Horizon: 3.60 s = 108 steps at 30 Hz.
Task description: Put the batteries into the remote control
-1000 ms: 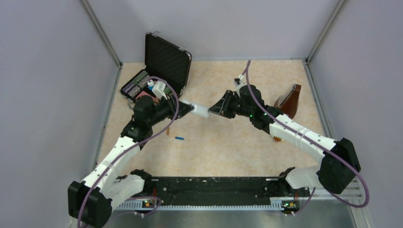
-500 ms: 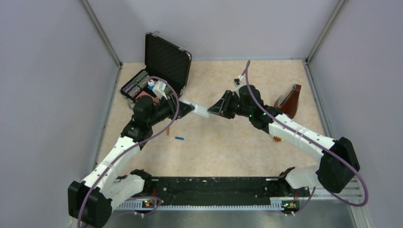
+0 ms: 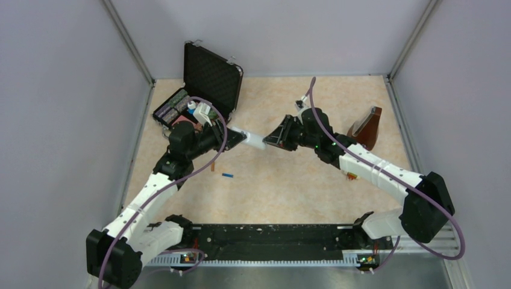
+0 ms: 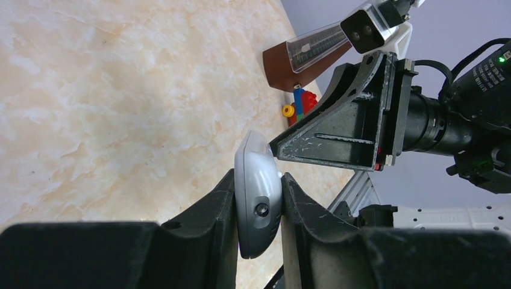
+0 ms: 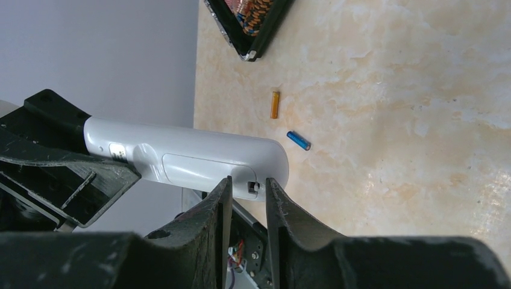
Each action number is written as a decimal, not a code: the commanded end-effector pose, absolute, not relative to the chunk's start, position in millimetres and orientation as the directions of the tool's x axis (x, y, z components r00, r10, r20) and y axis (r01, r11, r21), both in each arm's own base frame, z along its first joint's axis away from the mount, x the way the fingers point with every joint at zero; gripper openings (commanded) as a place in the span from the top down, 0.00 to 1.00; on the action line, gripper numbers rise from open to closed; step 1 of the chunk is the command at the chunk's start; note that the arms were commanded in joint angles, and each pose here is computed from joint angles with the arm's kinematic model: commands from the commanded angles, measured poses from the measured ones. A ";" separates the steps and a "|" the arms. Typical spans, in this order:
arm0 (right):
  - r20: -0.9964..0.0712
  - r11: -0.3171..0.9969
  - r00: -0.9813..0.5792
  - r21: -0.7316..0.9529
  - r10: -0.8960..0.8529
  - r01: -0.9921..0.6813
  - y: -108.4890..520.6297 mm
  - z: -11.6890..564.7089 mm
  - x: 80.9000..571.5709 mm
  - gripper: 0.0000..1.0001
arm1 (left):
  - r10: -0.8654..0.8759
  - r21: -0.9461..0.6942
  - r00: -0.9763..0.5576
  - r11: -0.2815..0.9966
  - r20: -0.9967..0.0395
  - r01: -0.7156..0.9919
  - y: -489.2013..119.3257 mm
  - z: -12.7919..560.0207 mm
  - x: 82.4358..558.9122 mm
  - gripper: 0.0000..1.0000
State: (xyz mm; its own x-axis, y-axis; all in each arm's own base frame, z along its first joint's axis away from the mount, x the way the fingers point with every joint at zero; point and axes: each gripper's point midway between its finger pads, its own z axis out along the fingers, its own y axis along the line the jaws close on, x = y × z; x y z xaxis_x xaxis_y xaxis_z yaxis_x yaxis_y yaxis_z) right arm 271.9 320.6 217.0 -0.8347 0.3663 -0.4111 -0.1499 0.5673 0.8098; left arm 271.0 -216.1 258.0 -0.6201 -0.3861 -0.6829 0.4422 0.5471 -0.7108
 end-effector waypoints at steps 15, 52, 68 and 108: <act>-0.416 0.509 -0.826 0.840 0.381 -0.188 334.8 241.9 283.9 0.85 | -0.397 -0.693 -0.574 0.496 -0.717 0.523 -222.7 279.6 270.4 1.00; -0.350 0.165 -0.867 0.936 0.355 -0.311 361.2 284.2 264.5 0.85 | -0.383 -0.705 -0.616 0.555 -0.688 0.442 -219.0 253.5 280.8 1.00; -0.316 0.299 -0.863 0.932 0.393 -0.205 357.6 247.2 289.2 0.85 | -0.333 -0.653 -0.675 0.699 -0.658 0.292 -205.9 195.6 302.2 1.00; -0.797 0.217 -0.589 0.557 -0.133 -0.802 326.1 254.6 216.4 0.14 | 0.080 -0.644 -0.655 0.128 -0.752 0.755 -245.7 295.5 215.2 1.00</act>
State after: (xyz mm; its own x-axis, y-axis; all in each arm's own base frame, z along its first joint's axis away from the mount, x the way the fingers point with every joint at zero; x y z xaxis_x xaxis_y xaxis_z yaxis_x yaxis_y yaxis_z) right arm 231.5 325.4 229.6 -0.6822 -0.1145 -0.7221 -0.7084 0.3477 0.6142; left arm 243.5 -239.5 244.0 -0.7320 0.0384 -0.6803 0.6475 0.3499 -0.6770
